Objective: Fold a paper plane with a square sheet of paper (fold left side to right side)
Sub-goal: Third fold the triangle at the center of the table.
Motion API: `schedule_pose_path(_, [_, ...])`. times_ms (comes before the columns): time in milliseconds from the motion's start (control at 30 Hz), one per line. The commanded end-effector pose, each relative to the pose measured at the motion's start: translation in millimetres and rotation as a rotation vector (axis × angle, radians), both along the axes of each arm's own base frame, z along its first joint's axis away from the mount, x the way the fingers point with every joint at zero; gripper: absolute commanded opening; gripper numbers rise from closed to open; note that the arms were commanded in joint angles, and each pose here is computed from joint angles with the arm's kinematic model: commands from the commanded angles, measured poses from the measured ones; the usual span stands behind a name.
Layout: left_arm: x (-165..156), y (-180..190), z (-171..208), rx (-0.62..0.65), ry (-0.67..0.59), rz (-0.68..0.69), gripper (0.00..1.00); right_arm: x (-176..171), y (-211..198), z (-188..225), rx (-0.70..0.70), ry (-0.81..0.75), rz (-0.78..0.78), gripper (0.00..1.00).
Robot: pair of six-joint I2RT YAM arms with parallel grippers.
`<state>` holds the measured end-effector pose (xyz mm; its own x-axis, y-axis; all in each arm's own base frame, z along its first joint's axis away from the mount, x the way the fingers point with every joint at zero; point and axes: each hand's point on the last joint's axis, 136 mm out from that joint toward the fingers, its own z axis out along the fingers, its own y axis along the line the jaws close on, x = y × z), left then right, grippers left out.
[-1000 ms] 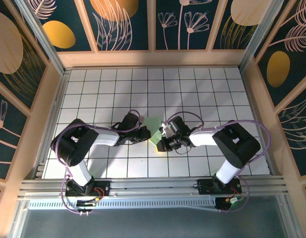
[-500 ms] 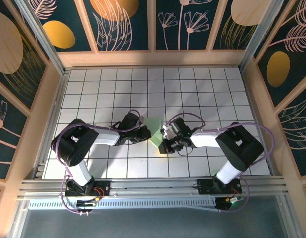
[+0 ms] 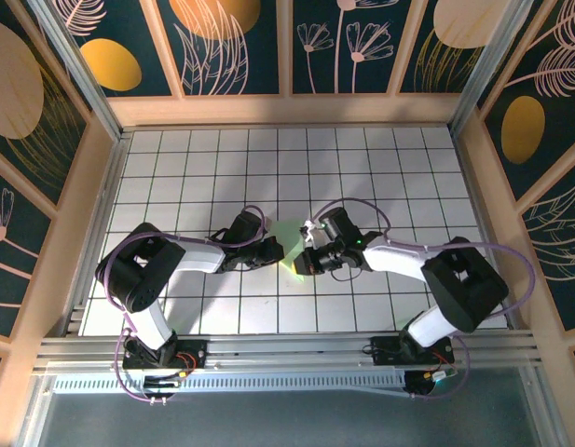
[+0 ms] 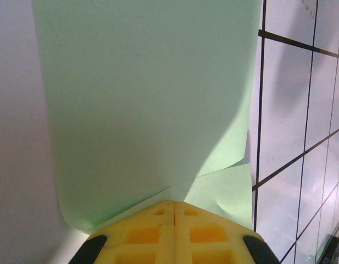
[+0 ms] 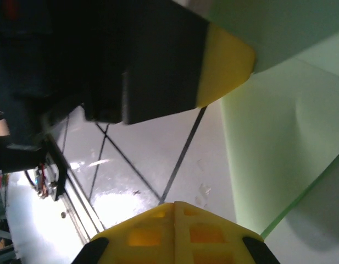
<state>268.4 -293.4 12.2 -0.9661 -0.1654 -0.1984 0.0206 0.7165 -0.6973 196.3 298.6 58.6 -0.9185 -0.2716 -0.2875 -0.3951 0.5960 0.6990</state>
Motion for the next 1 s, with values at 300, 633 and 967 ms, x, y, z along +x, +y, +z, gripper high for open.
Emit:
schedule_pose_path(300, [-3.7, 17.1, -29.6, 0.121, 0.036, 0.029, 0.00, 7.3, -11.6, -48.5, -0.135, 0.062, -0.068, 0.00])
schedule_pose_path(633, [10.9, 5.7, 0.3, 0.071, -0.027, 0.030, 0.00, -6.5, -37.3, -83.4, -0.290, 0.148, -0.107, 0.00])
schedule_pose_path(967, [2.7, 3.1, 47.8, -0.059, -0.149, 0.020, 0.00, -2.0, -54.0, -90.7, -0.404, 0.130, -0.137, 0.00])
